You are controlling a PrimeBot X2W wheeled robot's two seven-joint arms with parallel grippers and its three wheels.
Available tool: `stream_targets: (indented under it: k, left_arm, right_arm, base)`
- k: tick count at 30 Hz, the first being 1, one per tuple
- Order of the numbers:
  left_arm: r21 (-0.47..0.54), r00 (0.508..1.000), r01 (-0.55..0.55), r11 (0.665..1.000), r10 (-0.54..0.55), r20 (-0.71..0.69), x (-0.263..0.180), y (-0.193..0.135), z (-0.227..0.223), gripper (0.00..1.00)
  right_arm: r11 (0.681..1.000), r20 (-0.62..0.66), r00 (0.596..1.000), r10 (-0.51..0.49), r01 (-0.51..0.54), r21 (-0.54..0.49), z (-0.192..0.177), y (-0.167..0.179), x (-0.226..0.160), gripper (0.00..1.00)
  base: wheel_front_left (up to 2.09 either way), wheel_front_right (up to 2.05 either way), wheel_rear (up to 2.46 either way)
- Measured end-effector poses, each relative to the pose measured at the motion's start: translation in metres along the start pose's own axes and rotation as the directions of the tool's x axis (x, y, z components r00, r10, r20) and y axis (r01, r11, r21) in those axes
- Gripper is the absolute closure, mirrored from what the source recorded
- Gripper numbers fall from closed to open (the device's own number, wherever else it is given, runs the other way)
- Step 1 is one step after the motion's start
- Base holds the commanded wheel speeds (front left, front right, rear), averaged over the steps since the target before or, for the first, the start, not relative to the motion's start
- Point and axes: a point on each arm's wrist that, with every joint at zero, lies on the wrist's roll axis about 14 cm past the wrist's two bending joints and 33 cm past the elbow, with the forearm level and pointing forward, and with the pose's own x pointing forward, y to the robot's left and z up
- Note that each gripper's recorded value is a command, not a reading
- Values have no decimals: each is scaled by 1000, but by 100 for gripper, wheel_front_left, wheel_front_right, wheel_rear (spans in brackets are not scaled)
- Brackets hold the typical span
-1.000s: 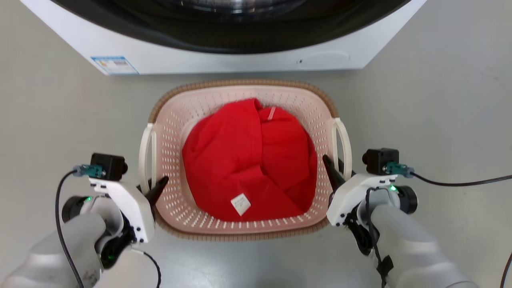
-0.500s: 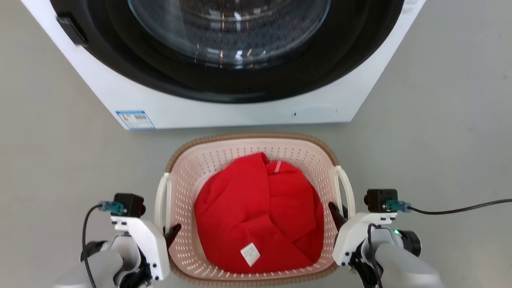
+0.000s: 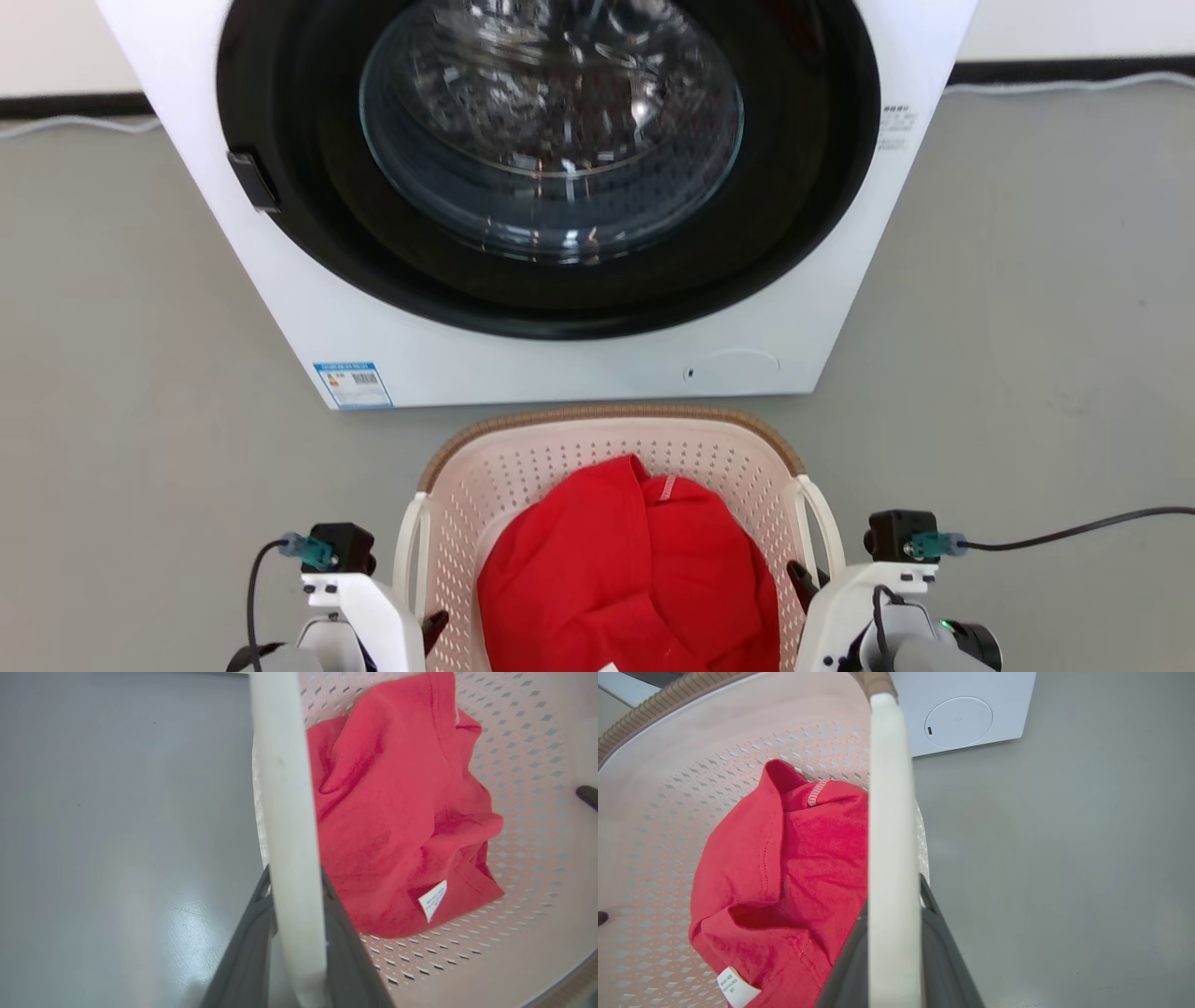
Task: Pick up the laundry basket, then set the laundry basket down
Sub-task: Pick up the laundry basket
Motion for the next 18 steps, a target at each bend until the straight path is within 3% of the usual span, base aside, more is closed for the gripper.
stream_targets:
  k: [18]
  left_arm:
    - [-14,999,-39,999,39,-5,-14,-12,-16,100]
  right_arm:
    - [1000,-23,1000,-7,7,7,-11,0,-23,100]
  base:
    - [0,0,0]
